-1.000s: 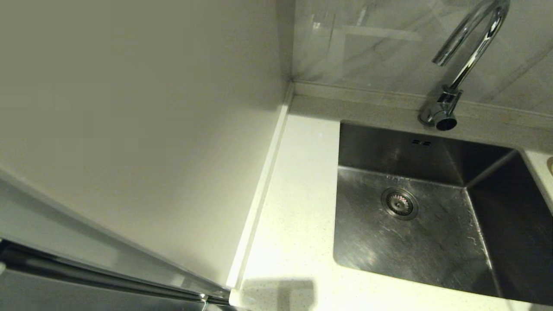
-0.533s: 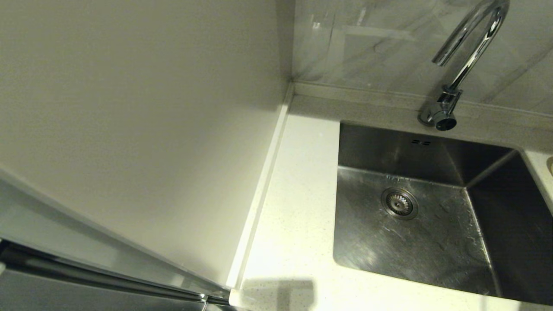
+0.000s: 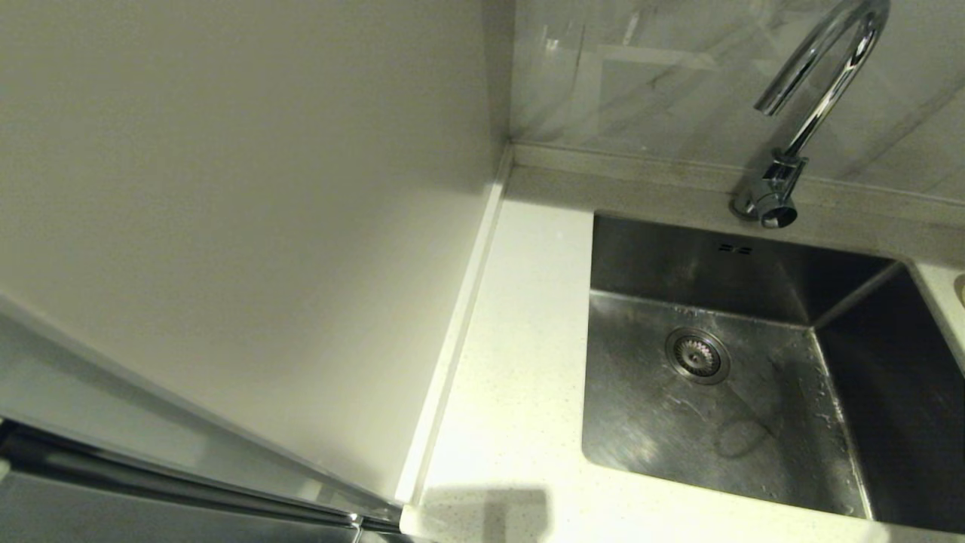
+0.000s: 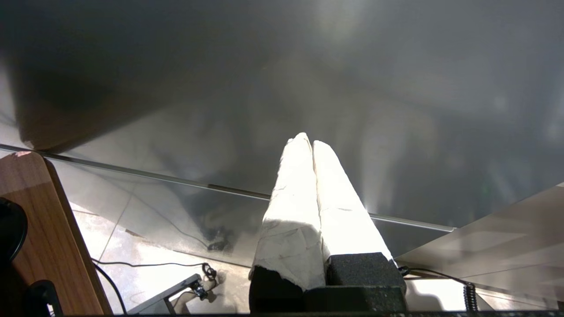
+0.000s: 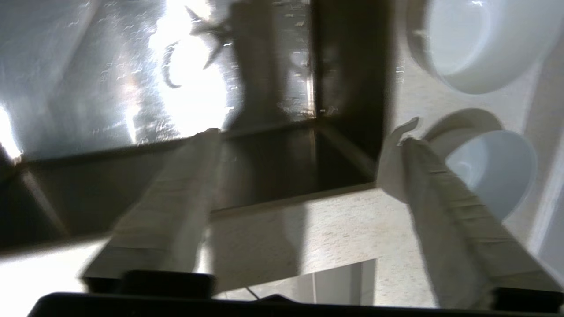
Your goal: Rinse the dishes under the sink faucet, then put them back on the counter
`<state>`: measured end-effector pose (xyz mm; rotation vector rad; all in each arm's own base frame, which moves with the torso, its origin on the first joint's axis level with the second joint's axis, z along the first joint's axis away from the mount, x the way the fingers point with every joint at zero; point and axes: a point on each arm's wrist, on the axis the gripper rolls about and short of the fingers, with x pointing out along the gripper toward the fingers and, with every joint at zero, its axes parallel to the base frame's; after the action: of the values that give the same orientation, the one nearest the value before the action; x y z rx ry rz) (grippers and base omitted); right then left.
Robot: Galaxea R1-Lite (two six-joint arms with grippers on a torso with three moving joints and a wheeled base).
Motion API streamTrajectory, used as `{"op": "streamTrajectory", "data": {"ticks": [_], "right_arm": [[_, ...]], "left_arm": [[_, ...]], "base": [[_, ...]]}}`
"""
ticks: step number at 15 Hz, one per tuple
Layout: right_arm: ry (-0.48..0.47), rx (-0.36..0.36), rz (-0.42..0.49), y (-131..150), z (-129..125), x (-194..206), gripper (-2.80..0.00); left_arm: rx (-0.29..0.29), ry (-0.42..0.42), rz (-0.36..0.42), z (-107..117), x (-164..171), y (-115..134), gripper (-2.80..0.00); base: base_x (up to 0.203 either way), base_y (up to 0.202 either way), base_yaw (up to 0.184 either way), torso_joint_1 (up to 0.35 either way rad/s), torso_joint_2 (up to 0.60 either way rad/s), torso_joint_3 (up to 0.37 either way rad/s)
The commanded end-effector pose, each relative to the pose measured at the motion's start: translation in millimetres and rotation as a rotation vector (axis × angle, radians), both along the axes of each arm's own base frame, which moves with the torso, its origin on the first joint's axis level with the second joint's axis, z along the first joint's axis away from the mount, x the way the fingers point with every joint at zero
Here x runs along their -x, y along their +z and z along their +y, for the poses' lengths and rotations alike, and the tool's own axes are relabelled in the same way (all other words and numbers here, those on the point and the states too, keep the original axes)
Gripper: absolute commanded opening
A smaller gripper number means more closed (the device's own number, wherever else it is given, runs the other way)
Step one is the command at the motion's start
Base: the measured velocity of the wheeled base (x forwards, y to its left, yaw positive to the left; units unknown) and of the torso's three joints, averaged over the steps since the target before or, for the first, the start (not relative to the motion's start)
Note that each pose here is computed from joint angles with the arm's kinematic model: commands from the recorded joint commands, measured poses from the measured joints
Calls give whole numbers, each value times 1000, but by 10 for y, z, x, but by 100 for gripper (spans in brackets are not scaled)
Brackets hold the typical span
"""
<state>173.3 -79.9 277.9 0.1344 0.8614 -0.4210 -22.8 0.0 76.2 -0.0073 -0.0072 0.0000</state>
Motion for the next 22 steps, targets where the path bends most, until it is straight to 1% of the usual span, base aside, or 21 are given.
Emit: {"op": "streamTrajectory", "data": {"ticks": [1, 4, 6, 7, 9, 11, 13, 15, 17, 18, 19, 20, 22], "right_arm": [[76, 33, -34, 95, 212, 78, -280], [124, 61, -82, 183, 337, 201, -280], [172, 81, -125, 236, 452, 356, -280], [195, 107, -139, 243, 504, 477, -280], [232, 170, -152, 159, 596, 812, -280], [260, 223, -191, -9, 683, 1254, -280], [276, 264, -228, -259, 750, 1639, -280], [277, 300, -273, -521, 805, 1956, -280], [288, 341, -307, -787, 845, 2174, -280], [287, 353, -323, -922, 857, 2236, -280], [270, 344, -352, -1022, 860, 2252, -280], [236, 322, -414, -1049, 851, 2207, -280], [210, 324, -505, -1120, 826, 2068, -280]], "left_arm": [[0, 0, 3, 0, -2, -8, -280], [0, 0, 3, 0, -2, -8, -280], [0, 0, 3, 0, -2, -8, -280], [0, 1, 3, 0, -2, -8, -280], [0, 0, 3, 0, -2, -8, -280], [0, 0, 3, 0, -2, -8, -280], [0, 0, 3, 0, -2, -8, -280], [0, 0, 3, 0, -2, -8, -280], [0, 0, 3, 0, -2, -8, -280], [0, 0, 3, 0, -2, -8, -280], [0, 0, 3, 0, -2, -8, -280], [0, 0, 3, 0, -2, -8, -280], [0, 0, 3, 0, -2, -8, -280]], "base": [[0, 0, 0, 0, 0, 0], [0, 0, 0, 0, 0, 0], [0, 0, 0, 0, 0, 0], [0, 0, 0, 0, 0, 0], [0, 0, 0, 0, 0, 0], [0, 0, 0, 0, 0, 0], [0, 0, 0, 0, 0, 0], [0, 0, 0, 0, 0, 0], [0, 0, 0, 0, 0, 0], [0, 0, 0, 0, 0, 0], [0, 0, 0, 0, 0, 0], [0, 0, 0, 0, 0, 0], [0, 0, 0, 0, 0, 0]]}}
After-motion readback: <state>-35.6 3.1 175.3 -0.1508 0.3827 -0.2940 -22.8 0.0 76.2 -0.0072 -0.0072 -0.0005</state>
